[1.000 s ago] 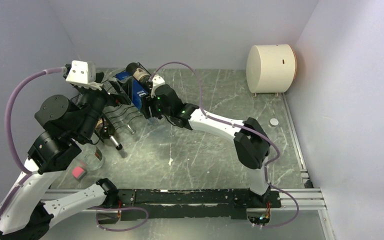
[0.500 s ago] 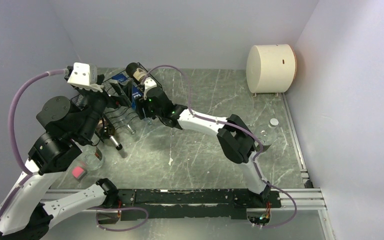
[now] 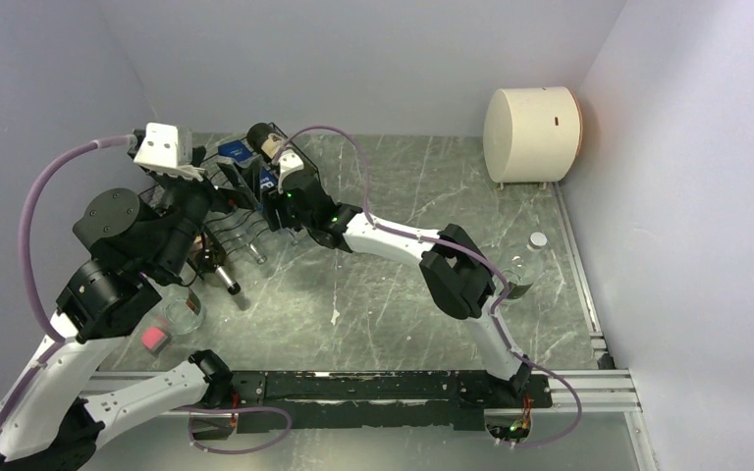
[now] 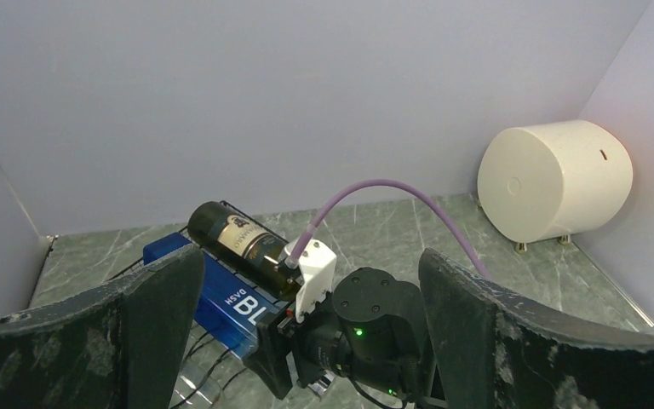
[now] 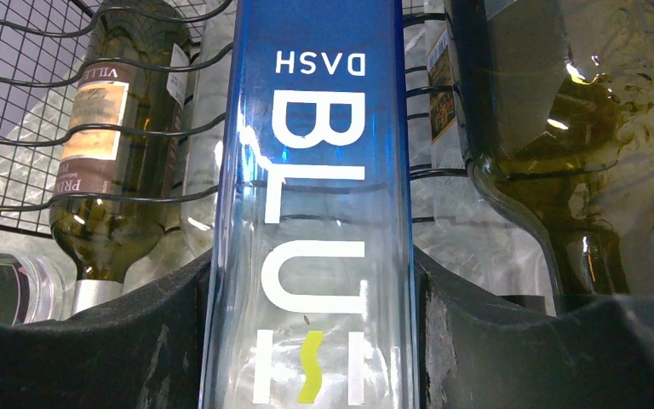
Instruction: Put the wine bottle on the wine rack
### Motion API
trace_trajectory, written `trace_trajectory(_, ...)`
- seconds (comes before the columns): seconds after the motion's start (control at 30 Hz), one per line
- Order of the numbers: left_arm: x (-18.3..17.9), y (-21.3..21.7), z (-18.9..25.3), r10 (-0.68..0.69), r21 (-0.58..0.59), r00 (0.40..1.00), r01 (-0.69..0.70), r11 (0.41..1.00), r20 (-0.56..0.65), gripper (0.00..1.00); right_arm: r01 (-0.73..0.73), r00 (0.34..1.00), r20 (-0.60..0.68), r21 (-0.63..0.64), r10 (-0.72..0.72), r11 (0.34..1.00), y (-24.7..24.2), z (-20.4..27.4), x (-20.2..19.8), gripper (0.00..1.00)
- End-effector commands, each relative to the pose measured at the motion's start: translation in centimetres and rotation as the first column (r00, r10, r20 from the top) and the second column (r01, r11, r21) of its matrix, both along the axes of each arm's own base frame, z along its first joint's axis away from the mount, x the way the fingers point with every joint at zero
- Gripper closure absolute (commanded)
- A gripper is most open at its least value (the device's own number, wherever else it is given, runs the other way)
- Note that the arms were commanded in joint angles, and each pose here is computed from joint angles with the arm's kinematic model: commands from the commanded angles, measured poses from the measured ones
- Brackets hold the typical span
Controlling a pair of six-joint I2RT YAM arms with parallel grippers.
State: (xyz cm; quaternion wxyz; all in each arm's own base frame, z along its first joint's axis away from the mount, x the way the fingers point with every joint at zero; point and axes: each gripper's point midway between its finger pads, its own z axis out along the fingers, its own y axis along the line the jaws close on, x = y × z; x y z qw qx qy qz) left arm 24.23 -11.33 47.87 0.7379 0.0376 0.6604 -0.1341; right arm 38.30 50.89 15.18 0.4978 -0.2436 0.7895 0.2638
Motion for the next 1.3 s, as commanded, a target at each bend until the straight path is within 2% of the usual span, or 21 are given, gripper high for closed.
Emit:
trace_trajectory(0.0, -0.3, 0.1, 0.1, -0.01, -0.007, 1.0, 0.01, 1.0, 0.004, 0.0, 0.026, 0.99, 0.133, 0.185, -0.052, 0.982, 0.7, 9.3, 1.6, 0.34)
trace_trajectory(0.13, -0.4, -0.4, 0.1, -0.039, 0.01, 0.999, 0.039, 0.999, -0.002, 0.0, 0.022, 0.988, 0.147, 0.203, -0.053, 0.979, 0.1, 11.5, 1.3, 0.16)
trace_trajectory(0.2, -0.4, -0.5, 0.1, -0.043, 0.012, 0.999, 0.043, 0.999, -0.005, 0.0, 0.017, 0.987, 0.15, 0.207, -0.049, 0.978, -0.1, 12.2, 1.1, 0.12)
trace_trajectory(0.4, -0.5, -0.6, 0.2, -0.052, 0.005, 0.999, 0.052, 0.999, -0.006, 0.0, 0.012, 0.988, 0.145, 0.227, -0.046, 0.974, -1.2, 14.0, 0.6, 0.09)
trace_trajectory(0.6, -0.8, -0.6, 0.2, -0.064, -0.004, 0.998, 0.064, 0.998, 0.0, 0.0, 0.037, 0.982, 0.169, 0.288, -0.089, 0.957, -5.6, 19.1, -1.2, 0.09)
trace_trajectory(0.73, -1.0, -0.8, -0.1, -0.081, -0.006, 0.997, 0.081, 0.997, 0.003, 0.01, 0.098, 0.971, 0.186, 0.266, -0.151, 0.959, -10.5, 20.3, -2.8, 0.1)
trace_trajectory(0.87, -1.1, -1.4, -0.4, -0.111, -0.001, 0.994, 0.111, 0.994, 0.007, 0.0, 0.224, 0.944, 0.212, 0.147, -0.252, 0.963, -17.6, 19.4, -4.8, 0.1)
trace_trajectory(1.03, -0.8, -2.4, -0.3, -0.145, 0.0, 0.989, 0.145, 0.989, 0.031, 0.01, 0.454, 0.866, 0.208, 0.052, -0.454, 0.89, -27.5, 18.4, -6.9, 0.1)
trace_trajectory(1.2, -0.4, -3.7, -0.9, -0.181, 0.005, 0.983, 0.181, 0.983, 0.032, 0.0, 0.606, 0.769, 0.218, 0.049, -0.601, 0.794, -34.8, 19.8, -8.0, 0.1)
trace_trajectory(1.27, -0.2, -4.5, -0.9, -0.203, -0.04, 0.978, 0.205, 0.978, 0.039, 0.0, 0.655, 0.726, 0.224, 0.066, -0.651, 0.753, -37.2, 21.2, -8.1, 0.1)
